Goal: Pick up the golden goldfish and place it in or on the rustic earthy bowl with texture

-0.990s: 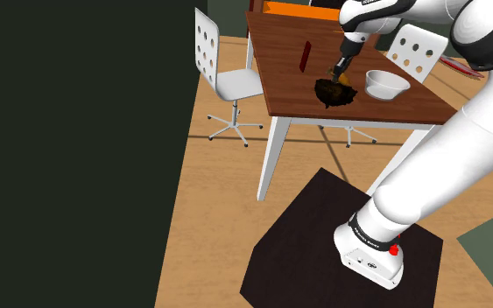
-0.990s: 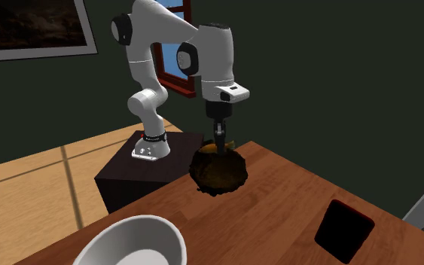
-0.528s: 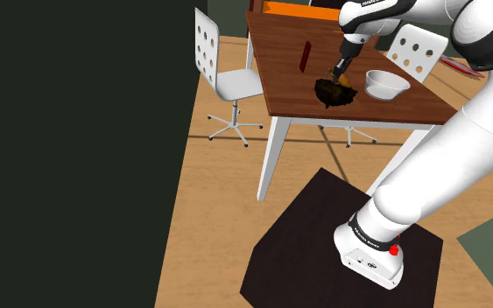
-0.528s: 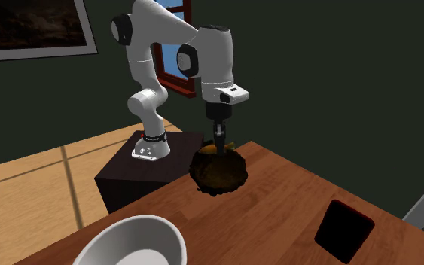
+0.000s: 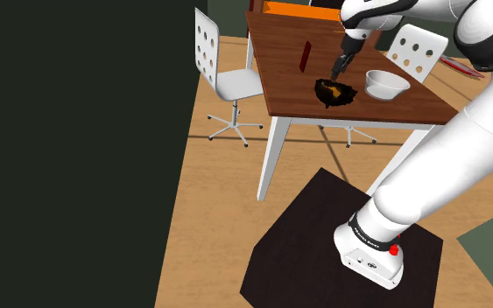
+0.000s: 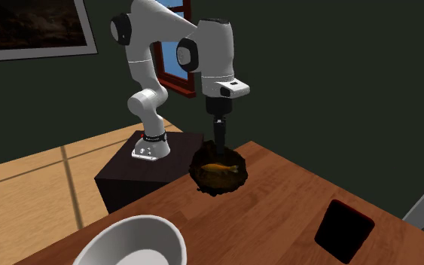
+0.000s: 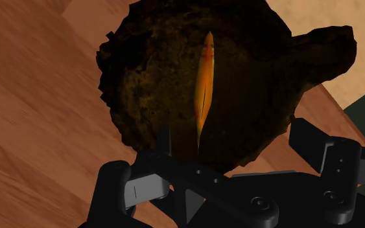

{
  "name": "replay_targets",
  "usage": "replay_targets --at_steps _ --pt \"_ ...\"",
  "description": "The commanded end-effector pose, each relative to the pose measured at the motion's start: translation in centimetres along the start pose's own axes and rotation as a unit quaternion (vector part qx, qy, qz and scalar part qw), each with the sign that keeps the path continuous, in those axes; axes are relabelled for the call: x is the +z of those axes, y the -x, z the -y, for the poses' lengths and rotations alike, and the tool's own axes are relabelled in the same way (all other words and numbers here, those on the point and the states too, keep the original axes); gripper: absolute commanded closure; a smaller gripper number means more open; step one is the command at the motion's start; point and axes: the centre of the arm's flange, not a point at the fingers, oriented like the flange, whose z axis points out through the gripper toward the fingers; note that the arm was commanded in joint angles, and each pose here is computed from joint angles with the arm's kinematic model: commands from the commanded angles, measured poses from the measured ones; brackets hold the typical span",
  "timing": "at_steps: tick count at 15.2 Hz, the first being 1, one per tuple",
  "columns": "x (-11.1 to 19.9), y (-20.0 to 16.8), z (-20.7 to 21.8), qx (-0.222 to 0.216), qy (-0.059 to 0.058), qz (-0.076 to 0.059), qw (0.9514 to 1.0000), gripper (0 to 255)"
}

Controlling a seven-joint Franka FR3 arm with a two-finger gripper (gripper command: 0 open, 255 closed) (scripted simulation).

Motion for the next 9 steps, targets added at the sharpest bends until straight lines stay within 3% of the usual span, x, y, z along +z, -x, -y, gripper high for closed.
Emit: replay_targets --at_steps 1,9 --pt "-2.5 0.1 -0.1 0.0 0.0 0.0 1.0 0" --pt "-3.5 0.1 -0.1 0.0 0.0 0.0 1.0 0"
